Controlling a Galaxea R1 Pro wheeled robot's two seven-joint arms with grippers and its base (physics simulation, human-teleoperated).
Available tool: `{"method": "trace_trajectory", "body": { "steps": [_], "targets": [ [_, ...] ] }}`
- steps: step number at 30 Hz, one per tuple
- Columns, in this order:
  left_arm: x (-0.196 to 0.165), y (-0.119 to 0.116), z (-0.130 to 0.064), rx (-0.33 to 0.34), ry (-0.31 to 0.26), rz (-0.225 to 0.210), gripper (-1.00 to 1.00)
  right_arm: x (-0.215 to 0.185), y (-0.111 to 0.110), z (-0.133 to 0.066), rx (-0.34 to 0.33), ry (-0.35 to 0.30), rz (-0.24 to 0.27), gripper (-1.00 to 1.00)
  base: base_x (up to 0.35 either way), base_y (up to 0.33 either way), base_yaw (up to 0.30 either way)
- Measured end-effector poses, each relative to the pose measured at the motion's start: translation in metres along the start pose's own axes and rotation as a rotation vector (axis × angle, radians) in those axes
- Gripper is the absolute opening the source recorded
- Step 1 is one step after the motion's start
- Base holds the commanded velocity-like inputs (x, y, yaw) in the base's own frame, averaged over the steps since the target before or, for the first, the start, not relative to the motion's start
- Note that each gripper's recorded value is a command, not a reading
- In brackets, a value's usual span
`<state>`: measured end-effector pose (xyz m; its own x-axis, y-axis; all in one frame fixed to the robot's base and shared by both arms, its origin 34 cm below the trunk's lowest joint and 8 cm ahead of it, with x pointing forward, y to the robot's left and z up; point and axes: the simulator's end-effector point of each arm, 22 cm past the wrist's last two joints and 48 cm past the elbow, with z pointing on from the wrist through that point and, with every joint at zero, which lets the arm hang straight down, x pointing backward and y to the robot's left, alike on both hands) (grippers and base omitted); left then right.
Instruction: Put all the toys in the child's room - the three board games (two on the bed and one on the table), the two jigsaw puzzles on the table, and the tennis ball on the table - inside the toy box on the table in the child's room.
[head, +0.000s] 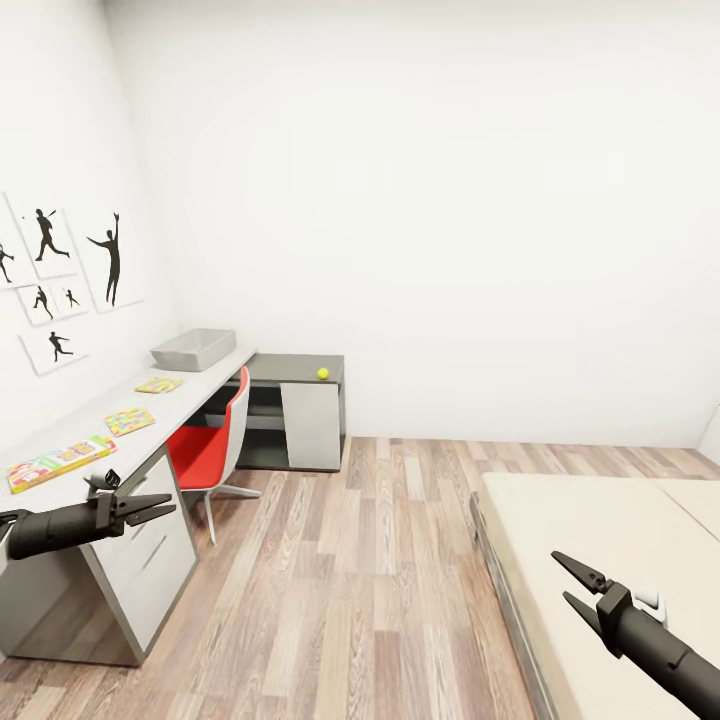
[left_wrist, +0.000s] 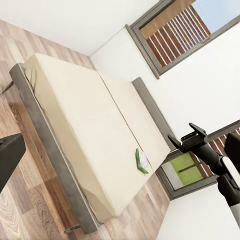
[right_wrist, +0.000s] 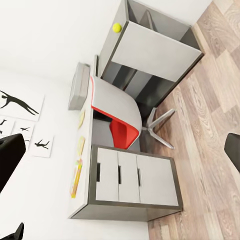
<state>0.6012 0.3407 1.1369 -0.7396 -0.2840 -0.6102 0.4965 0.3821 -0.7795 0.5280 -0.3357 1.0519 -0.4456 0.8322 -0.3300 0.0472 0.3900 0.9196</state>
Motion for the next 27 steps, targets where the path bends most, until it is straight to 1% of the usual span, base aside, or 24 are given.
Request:
{"method": "trace_trajectory", "body": {
  "steps": [9,27],
  "targets": [
    [-0.0001,0.0,-0.0001,0.0,0.0,0.0,1.0,-0.0002,0.0002,0.0001,0.0,0.0,0.0,1.0,0.0,0.0,-0.06],
    [-0.0002,-0.0002,0.0,0.001,-0.001,0.0,1.0,0.0,0.0003,0.0003,0.0,0.0,0.0,1.0,0.0,0.0,-0.006]
  ]
}}
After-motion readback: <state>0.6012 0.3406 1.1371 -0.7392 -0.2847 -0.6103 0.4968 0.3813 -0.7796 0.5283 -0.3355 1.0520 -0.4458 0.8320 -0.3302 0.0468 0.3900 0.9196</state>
